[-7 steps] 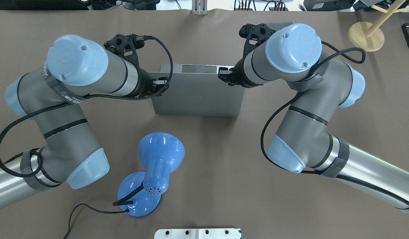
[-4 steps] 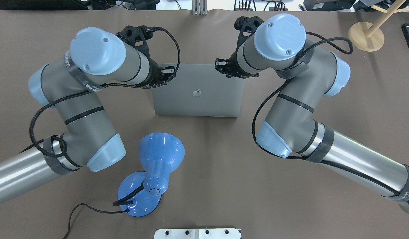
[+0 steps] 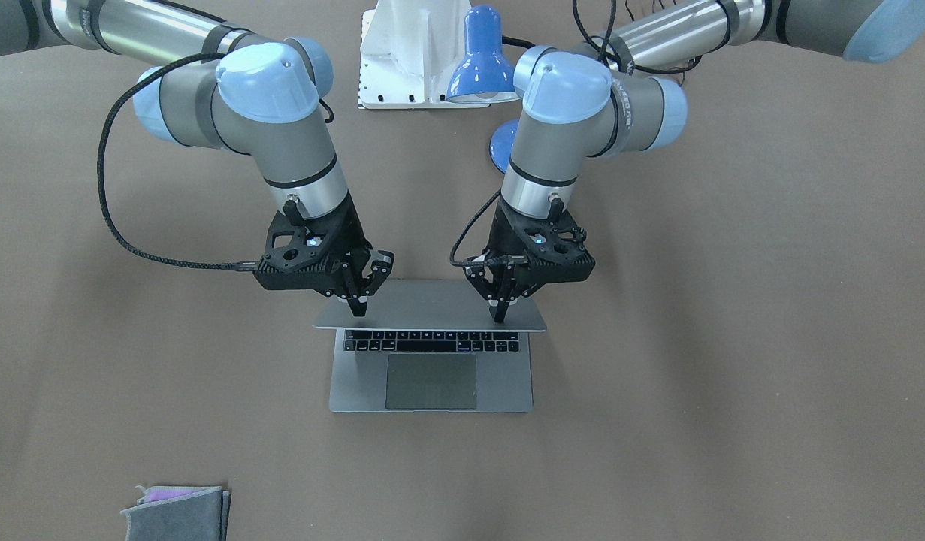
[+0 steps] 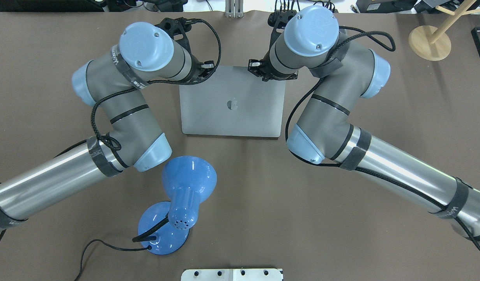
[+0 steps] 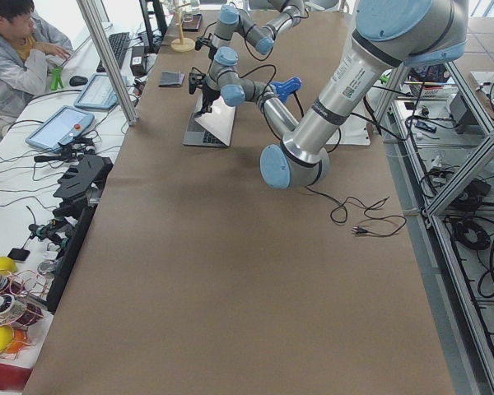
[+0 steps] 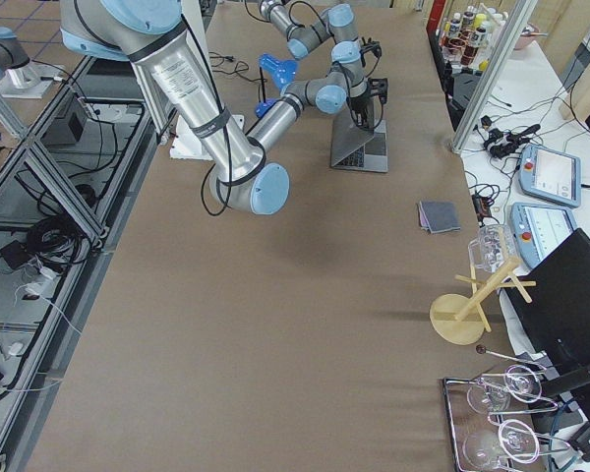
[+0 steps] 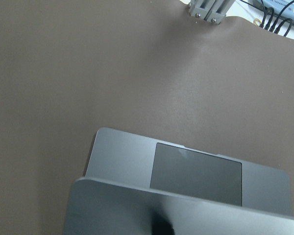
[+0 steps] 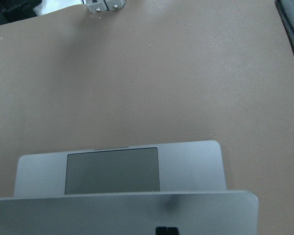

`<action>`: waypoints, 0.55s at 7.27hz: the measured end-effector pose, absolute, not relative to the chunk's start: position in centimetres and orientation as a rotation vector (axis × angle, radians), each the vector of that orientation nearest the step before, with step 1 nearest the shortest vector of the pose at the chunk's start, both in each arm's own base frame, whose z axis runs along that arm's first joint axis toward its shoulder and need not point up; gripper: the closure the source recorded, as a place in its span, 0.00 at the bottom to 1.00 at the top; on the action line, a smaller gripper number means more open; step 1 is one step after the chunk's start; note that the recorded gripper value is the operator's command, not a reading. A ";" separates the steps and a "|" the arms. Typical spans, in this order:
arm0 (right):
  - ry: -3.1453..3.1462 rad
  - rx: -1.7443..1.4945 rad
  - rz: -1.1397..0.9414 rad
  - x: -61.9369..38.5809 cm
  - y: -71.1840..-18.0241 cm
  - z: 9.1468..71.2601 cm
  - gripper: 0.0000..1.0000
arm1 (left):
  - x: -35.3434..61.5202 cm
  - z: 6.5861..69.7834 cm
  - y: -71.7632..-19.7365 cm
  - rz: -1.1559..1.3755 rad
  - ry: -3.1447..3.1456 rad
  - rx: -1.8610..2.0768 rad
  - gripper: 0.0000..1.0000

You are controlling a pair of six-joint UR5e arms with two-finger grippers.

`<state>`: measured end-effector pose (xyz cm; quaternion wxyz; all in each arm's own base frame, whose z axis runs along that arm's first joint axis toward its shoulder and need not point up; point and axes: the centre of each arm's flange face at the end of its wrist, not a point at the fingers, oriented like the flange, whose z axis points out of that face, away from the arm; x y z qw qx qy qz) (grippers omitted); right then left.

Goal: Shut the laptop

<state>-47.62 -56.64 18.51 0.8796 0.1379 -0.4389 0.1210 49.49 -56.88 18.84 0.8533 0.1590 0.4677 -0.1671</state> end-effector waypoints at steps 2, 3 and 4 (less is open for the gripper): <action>-0.880 0.274 0.256 -50.6 -60.3 20.4 1.00 | 51.2 20.6 -59.3 -0.373 0.960 0.349 1.00; -0.875 0.265 0.253 -52.0 -61.5 22.3 1.00 | 52.2 21.5 -60.3 -0.381 0.947 0.353 1.00; -0.868 0.249 0.247 -53.0 -62.4 23.7 1.00 | 53.1 22.7 -61.1 -0.384 0.936 0.352 1.00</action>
